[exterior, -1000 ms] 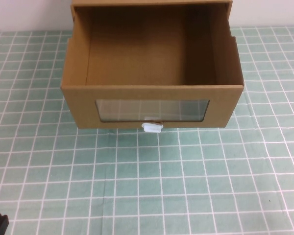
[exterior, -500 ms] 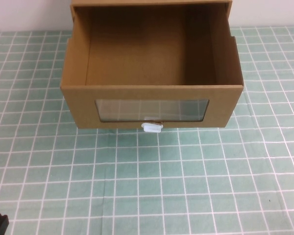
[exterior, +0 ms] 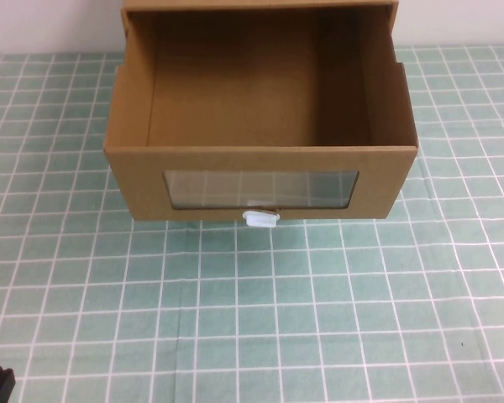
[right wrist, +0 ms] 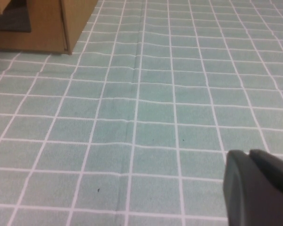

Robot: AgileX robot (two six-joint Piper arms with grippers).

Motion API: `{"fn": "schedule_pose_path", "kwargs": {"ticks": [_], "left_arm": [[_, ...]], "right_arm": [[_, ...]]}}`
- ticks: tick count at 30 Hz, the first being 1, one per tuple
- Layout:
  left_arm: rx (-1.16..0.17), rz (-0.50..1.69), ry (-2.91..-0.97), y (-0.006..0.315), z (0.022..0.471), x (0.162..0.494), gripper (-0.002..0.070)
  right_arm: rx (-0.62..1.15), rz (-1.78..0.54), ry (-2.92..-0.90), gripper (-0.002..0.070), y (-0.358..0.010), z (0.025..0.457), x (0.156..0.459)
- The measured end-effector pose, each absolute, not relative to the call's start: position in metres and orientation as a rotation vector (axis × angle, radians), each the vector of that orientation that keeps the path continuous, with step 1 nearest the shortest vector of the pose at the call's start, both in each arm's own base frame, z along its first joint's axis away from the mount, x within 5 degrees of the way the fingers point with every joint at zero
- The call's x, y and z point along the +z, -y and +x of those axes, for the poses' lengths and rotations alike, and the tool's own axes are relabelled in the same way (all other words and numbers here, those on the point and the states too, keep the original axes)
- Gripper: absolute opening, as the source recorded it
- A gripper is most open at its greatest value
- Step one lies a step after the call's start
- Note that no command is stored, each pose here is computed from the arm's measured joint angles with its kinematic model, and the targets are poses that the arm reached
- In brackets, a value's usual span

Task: Open the shoe box
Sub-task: 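Pull the top drawer of the cardboard box fully open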

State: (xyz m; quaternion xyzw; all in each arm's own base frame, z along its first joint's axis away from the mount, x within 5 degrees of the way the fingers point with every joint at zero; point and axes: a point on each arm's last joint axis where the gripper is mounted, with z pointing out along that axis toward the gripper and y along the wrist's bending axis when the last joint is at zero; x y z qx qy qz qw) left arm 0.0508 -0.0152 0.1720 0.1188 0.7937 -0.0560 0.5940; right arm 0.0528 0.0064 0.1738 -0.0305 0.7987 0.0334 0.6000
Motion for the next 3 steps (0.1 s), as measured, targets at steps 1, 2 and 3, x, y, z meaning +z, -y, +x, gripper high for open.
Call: {"fn": "schedule_pose_path", "kwargs": {"ticks": [1,2,3], "left_arm": [[-0.130,0.276,-1.844,0.0152,0.0508,0.1720,-0.0005],[-0.130,0.276,-1.844,0.0152,0.0508,0.1720,-0.0005],[-0.130,0.276,-1.844,0.0152,0.0508,0.1720,-0.0005]], "right_arm": [[0.078,-0.071,-1.852,-0.0013,-0.0064,0.0528,0.1738],[0.078,-0.071,-1.852,-0.0013,-0.0064,0.0528,0.1738],[0.078,-0.071,-1.852,-0.0013,-0.0064,0.0528,0.1738]]}}
